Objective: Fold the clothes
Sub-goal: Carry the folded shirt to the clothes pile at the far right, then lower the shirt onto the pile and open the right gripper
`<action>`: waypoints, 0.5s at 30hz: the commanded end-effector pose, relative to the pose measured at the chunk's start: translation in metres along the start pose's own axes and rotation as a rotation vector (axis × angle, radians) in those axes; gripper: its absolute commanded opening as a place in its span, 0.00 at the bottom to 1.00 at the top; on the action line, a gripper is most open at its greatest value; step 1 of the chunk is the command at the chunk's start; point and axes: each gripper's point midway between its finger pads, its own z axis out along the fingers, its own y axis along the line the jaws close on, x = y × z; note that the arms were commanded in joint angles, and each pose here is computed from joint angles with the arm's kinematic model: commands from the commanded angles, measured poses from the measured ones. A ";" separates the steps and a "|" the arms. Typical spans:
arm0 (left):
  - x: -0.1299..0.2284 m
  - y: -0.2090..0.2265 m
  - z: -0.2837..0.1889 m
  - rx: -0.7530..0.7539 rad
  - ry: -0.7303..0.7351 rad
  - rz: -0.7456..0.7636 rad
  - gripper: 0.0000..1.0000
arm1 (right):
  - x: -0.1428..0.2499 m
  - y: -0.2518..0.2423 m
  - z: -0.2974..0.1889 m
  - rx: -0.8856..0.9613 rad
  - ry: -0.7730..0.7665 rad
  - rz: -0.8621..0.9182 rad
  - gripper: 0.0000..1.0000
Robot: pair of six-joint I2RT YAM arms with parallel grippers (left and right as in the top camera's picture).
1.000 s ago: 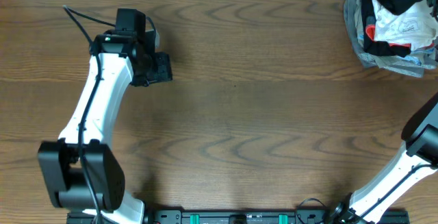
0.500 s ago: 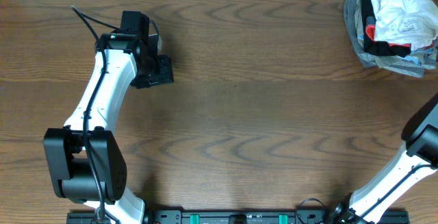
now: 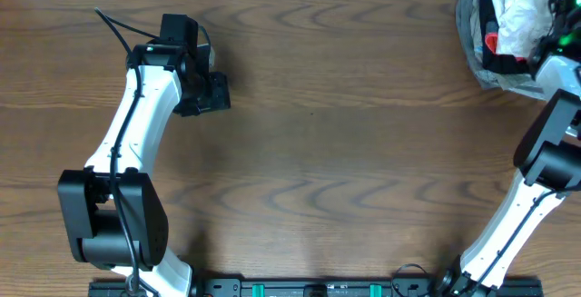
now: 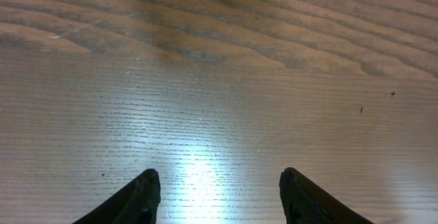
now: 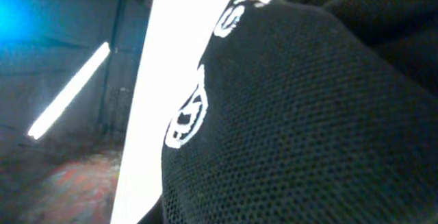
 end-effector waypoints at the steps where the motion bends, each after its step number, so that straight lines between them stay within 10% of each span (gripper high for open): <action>1: 0.002 0.005 0.004 -0.016 0.010 -0.007 0.58 | -0.006 0.004 0.003 -0.046 -0.018 0.048 0.01; 15: -0.001 0.004 0.004 -0.013 -0.002 -0.005 0.58 | 0.004 -0.051 -0.005 0.158 0.102 0.053 0.10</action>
